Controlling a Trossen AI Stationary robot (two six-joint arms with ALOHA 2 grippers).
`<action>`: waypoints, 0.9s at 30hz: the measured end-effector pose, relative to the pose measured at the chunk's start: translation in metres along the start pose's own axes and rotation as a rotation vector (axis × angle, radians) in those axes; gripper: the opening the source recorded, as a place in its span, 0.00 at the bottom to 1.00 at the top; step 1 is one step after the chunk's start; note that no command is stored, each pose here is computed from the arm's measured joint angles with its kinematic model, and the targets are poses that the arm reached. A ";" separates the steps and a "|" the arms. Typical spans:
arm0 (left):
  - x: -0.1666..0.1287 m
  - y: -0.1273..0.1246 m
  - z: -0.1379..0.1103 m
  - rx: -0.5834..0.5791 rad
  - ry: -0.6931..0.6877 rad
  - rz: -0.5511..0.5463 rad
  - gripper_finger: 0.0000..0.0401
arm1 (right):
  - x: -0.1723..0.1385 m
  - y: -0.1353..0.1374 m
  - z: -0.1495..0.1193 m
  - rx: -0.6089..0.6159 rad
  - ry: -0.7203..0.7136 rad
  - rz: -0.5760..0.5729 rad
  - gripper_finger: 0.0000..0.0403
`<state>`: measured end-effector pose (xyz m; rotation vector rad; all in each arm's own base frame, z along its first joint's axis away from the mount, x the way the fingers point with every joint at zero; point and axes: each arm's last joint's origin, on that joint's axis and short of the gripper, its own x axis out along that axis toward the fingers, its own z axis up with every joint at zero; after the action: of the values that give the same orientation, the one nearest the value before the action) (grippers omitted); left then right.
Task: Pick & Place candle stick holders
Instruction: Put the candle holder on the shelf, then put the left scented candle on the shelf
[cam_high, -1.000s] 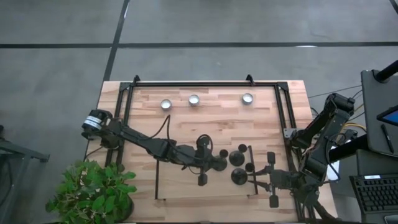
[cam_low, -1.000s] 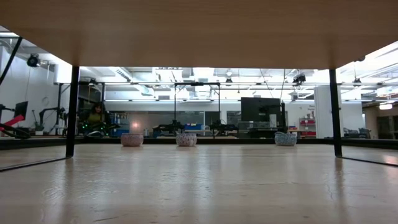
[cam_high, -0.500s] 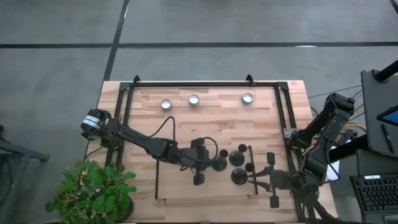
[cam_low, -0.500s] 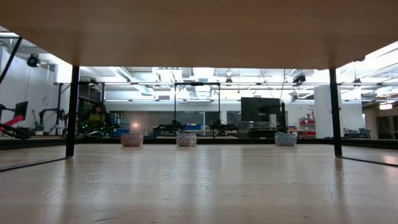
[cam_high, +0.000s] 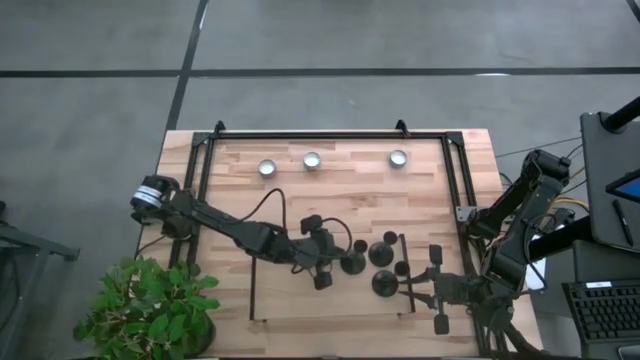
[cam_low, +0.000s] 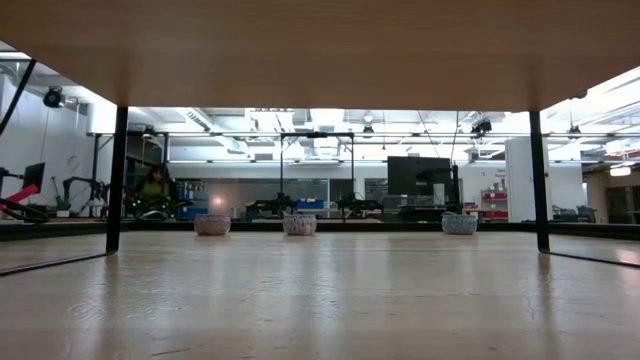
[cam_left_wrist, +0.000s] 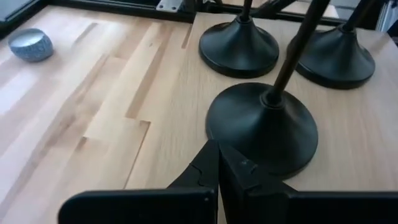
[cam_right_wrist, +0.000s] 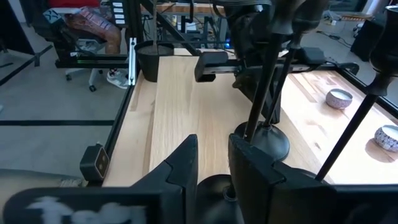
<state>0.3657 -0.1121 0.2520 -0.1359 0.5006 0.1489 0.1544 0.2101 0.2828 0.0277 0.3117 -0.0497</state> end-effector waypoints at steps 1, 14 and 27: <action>0.001 0.000 0.000 -0.009 0.003 -0.007 0.00 | 0.000 0.000 0.000 0.000 0.000 0.000 0.22; 0.000 -0.006 0.002 -0.047 -0.009 -0.106 0.00 | 0.000 0.000 0.000 0.000 0.000 0.000 0.19; -0.024 -0.005 0.017 0.050 -0.032 -0.193 0.00 | 0.000 0.000 0.000 -0.028 0.001 -0.001 0.19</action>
<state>0.3538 -0.1166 0.2788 -0.1319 0.4568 -0.0498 0.1544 0.2100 0.2826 -0.0002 0.3137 -0.0466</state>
